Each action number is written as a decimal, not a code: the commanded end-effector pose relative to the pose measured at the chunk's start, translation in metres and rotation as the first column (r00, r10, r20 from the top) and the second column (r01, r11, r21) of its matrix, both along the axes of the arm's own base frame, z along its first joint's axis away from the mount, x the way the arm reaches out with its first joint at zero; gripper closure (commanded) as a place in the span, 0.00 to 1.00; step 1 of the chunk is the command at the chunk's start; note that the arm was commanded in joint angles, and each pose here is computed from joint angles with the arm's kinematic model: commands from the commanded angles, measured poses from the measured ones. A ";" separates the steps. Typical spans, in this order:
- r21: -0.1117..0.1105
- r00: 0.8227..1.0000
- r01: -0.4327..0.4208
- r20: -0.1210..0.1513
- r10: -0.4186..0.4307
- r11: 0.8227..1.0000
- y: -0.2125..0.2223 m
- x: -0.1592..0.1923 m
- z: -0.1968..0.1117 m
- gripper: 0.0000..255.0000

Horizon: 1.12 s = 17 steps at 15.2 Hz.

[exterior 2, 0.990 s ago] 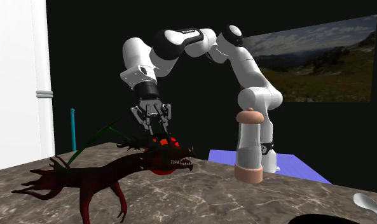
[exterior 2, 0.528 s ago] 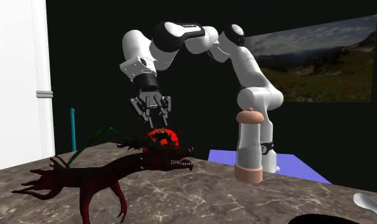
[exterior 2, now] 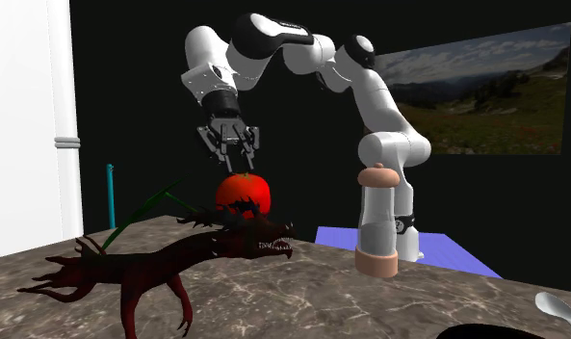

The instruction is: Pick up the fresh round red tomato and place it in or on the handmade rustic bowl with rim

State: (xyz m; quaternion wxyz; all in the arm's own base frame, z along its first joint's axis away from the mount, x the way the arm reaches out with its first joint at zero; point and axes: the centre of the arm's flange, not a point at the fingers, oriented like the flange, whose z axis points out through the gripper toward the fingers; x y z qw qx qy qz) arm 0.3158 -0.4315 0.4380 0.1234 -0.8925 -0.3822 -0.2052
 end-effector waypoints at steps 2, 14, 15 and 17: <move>0.000 1.000 0.000 0.000 0.000 1.000 0.000 0.001 0.016 1.00; 0.000 1.000 0.000 0.000 0.000 1.000 0.040 0.034 0.062 1.00; 0.000 1.000 0.000 0.000 0.000 1.000 0.050 0.042 0.064 1.00; 0.000 1.000 0.000 0.000 0.000 1.000 0.070 0.059 0.068 1.00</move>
